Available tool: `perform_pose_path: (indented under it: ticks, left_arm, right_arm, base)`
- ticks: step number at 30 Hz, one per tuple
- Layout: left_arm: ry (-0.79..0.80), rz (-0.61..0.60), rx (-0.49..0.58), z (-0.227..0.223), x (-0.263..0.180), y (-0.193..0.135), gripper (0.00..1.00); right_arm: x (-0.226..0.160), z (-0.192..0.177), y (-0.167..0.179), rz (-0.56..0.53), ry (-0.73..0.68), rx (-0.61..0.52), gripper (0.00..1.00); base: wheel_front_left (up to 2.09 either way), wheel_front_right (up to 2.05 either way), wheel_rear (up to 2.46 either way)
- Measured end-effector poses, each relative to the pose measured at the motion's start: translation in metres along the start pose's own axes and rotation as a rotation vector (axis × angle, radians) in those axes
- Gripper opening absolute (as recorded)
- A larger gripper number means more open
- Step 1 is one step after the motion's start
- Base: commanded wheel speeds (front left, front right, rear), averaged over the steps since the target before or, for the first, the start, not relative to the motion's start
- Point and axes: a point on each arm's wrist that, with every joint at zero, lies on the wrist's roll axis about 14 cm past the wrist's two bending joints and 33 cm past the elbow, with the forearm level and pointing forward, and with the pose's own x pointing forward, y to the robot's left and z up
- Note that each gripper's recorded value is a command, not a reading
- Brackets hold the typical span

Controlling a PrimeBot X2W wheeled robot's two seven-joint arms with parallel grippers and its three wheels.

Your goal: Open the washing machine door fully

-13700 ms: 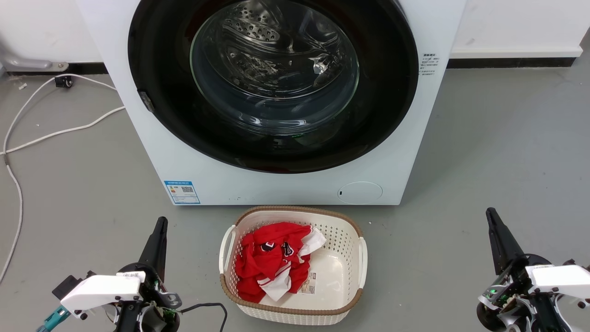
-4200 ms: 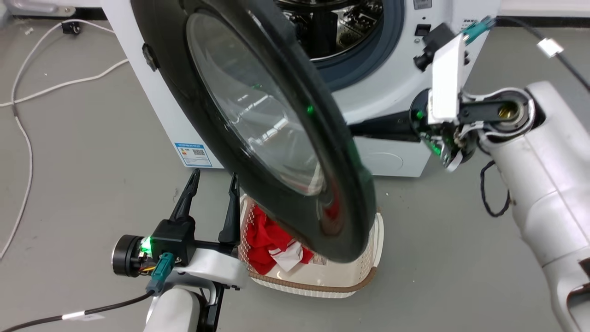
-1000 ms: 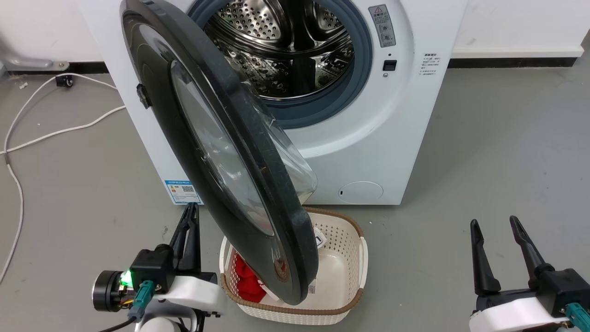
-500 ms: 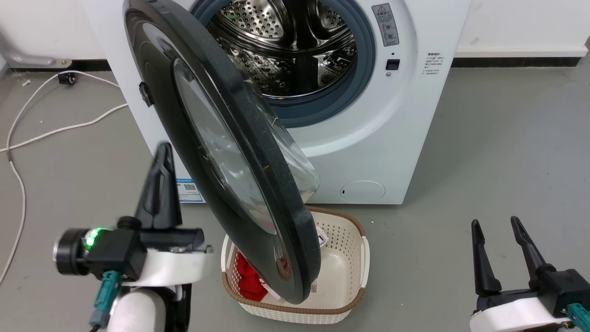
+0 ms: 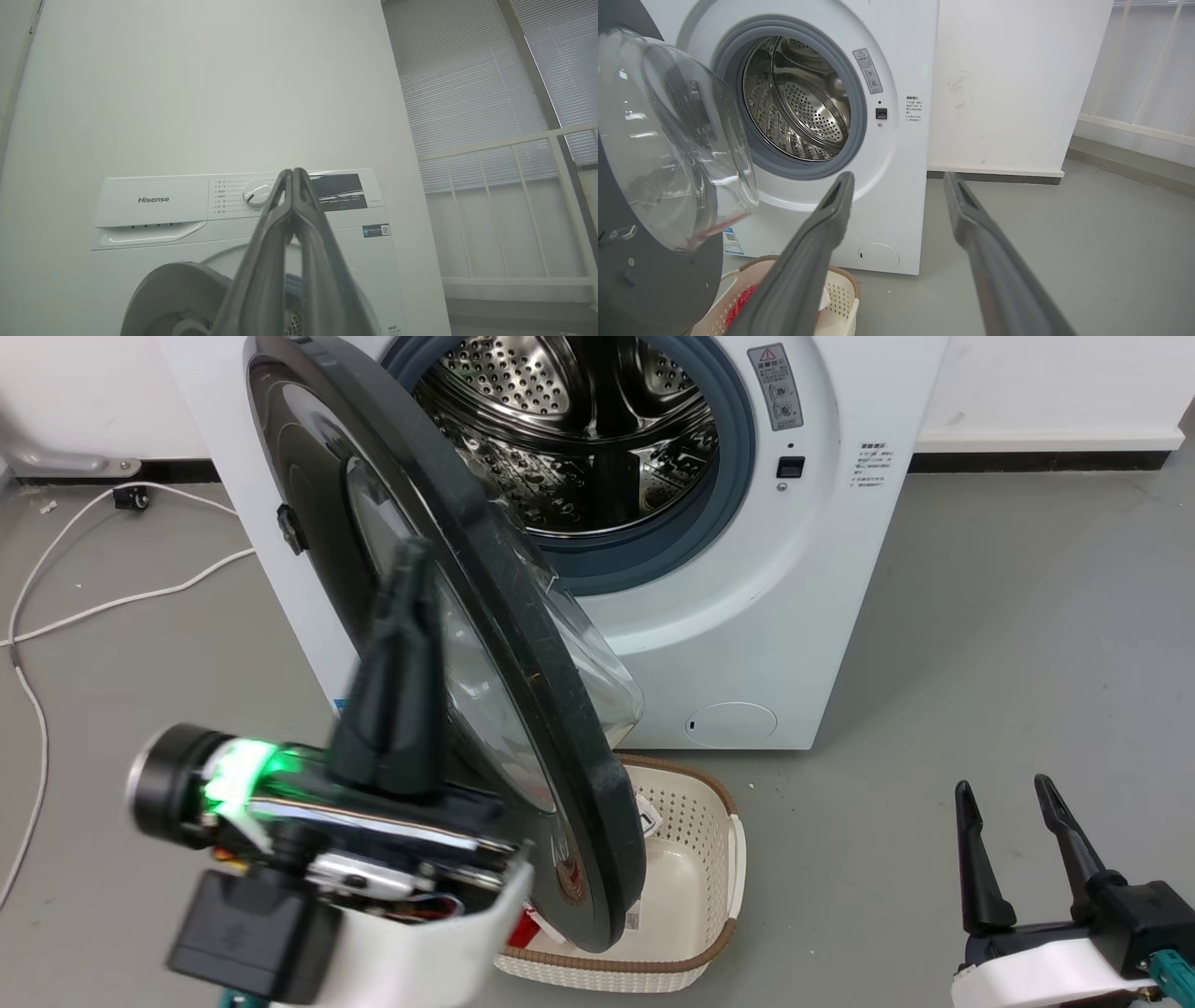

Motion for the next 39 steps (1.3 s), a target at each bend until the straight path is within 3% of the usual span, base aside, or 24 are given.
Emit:
perform_pose_path:
  ticks: [6,16,26,39]
  left_arm:
    - [0.114,-0.131,-0.163,-0.015,-0.007,-0.048,0.0]
    - [0.518,-0.252,-0.334,-0.07,-0.053,-0.104,0.0]
    - [0.822,-0.267,-0.356,-0.128,-0.12,-0.123,0.0]
    - [0.827,-0.226,-0.339,-0.156,-0.132,-0.12,0.0]
  right_arm:
    - [-0.001,0.0,-0.002,-0.007,0.001,0.003,1.0]
    - [-0.002,-0.003,-0.003,-0.013,0.009,0.021,1.0]
    - [-0.002,-0.009,-0.002,-0.011,0.03,0.027,1.0]
    - [0.002,-0.013,0.0,-0.007,0.042,0.036,1.0]
  base:
    - [0.0,0.0,0.0]
    - [0.0,0.0,0.0]
    - [0.0,0.0,0.0]
    - [0.0,0.0,0.0]
